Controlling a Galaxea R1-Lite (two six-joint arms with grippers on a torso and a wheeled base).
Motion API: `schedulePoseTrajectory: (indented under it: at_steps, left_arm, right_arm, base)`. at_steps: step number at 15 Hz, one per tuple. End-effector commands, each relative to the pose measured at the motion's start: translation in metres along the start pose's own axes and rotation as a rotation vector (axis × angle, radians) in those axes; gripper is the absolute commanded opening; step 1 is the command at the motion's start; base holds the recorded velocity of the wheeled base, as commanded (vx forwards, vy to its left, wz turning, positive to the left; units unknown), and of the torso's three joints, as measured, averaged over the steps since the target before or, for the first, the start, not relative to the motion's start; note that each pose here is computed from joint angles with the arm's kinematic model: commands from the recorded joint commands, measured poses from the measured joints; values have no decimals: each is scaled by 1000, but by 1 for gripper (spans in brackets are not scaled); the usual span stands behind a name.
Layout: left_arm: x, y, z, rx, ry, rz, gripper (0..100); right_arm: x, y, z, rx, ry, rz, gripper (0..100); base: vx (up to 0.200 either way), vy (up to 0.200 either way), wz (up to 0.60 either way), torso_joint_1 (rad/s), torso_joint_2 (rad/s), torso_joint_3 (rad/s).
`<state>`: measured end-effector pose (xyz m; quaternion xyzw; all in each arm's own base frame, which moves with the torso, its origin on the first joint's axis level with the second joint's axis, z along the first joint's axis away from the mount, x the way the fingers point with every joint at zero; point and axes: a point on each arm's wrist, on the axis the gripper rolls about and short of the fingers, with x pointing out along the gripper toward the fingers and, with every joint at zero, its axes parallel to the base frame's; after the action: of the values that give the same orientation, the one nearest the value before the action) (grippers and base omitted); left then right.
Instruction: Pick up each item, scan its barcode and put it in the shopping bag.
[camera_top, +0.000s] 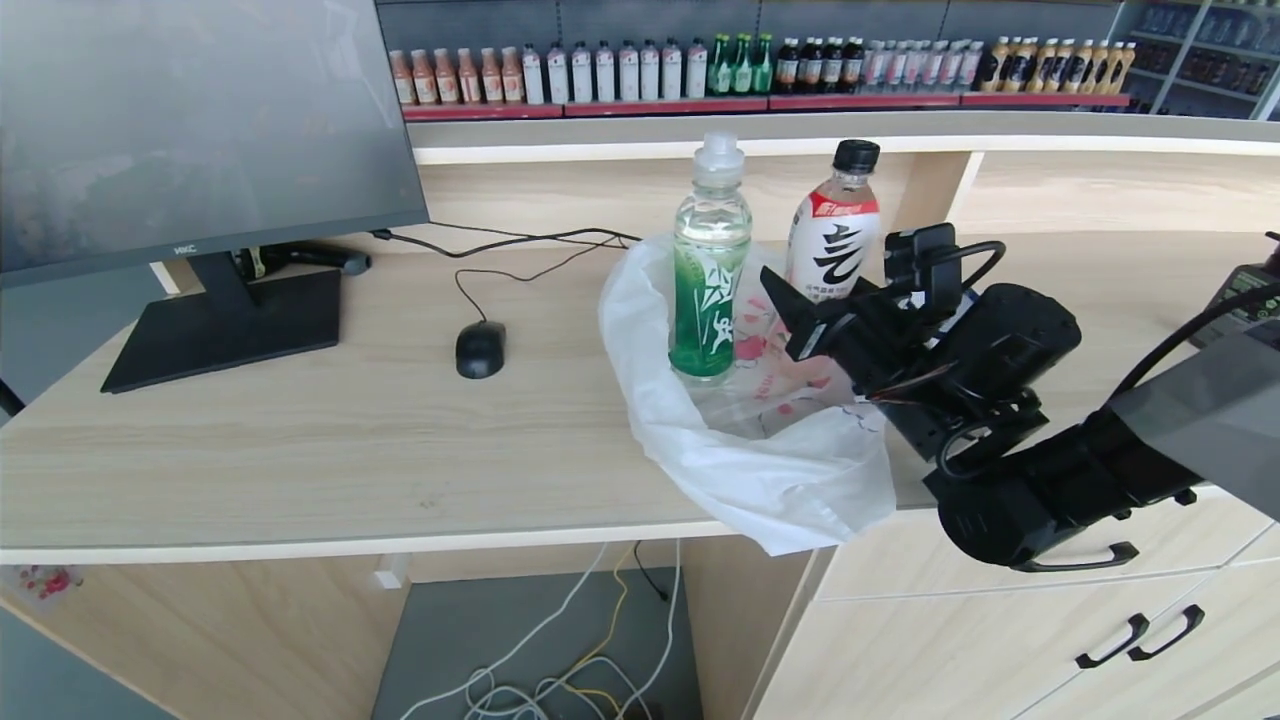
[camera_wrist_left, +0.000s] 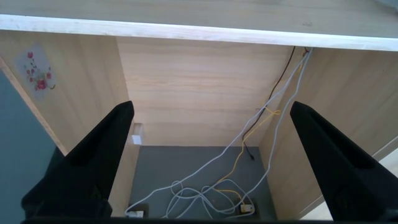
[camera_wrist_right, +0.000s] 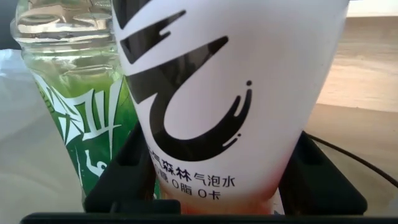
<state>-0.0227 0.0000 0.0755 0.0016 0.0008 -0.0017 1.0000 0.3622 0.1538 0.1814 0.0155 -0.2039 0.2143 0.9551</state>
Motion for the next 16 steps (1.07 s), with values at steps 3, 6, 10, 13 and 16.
schedulePoseTrajectory:
  at_steps: [3,6,10,13,16]
  left_arm:
    - [0,0,0,0,0,0,100]
    - [0,0,0,0,0,0,100]
    - [0,0,0,0,0,0,100]
    - [0,0,0,0,0,0,100]
    - [0,0,0,0,0,0,100]
  right_arm:
    - [1,-2,-12,-5,22,-7,0]
    - [1,-2,-17,-4,31,-6,0]
    - [-1,-1,-22,-11,45,-9,0]
    - [-1,0,-26,-18,51,-7,0]
    - [-3,2,-27,-16,60,-2,0]
  base:
    - [0,0,0,0,0,0]
    - [0,0,0,0,0,0]
    - [0,0,0,0,0,0]
    - [0,0,0,0,0,0]
    - [0,0,0,0,0,0]
